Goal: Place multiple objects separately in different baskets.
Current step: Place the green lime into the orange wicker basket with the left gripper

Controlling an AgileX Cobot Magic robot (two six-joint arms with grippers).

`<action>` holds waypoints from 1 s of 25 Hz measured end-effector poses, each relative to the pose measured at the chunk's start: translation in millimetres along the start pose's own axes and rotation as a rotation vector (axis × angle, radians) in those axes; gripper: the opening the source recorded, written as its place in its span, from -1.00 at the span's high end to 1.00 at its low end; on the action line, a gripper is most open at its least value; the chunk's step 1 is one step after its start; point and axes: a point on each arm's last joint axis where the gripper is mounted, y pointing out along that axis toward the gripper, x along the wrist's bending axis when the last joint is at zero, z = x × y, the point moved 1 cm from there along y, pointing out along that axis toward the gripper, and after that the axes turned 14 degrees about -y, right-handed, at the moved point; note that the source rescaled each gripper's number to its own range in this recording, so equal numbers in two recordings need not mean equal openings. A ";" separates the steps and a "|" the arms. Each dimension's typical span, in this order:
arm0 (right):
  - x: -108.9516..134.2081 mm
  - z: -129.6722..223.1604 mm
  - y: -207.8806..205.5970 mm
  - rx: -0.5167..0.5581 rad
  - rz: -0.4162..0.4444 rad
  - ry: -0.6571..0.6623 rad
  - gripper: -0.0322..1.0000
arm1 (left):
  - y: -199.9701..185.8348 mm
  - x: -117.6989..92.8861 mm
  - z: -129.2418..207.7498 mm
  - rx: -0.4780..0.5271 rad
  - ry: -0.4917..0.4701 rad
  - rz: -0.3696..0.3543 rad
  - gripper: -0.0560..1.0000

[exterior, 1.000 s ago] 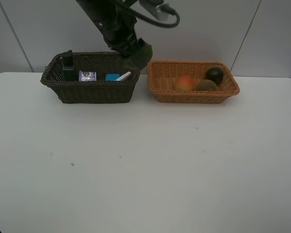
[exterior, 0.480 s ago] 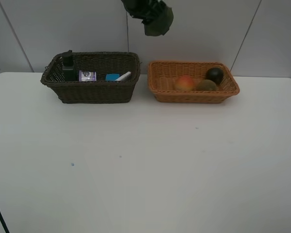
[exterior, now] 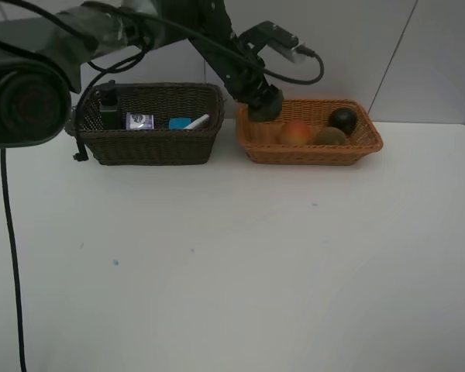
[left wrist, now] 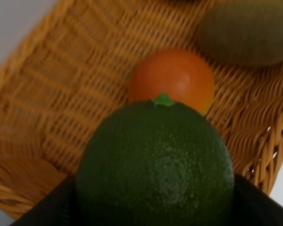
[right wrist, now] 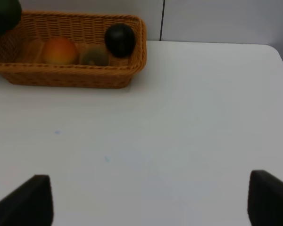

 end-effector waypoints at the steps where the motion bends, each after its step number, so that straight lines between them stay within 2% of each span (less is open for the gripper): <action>1: 0.0 0.0 0.0 0.000 0.000 0.000 -1.00 | 5.2 0.6 3.3 0.006 -0.003 0.001 -0.54; 14: 0.0 0.0 0.0 0.000 0.000 0.000 -1.00 | 13.9 2.6 6.2 -0.011 -0.007 -0.008 -0.54; 23: 0.0 0.0 0.0 0.000 0.000 0.000 -1.00 | 13.8 5.2 4.7 -0.025 0.034 -0.034 -0.55; 24: 0.0 0.0 0.0 0.000 0.000 0.000 -1.00 | 13.7 5.4 4.1 -0.030 0.032 -0.036 -0.62; 25: 0.0 0.0 0.0 0.000 0.000 0.000 -1.00 | 13.6 6.2 2.0 -0.052 0.025 -0.044 -0.86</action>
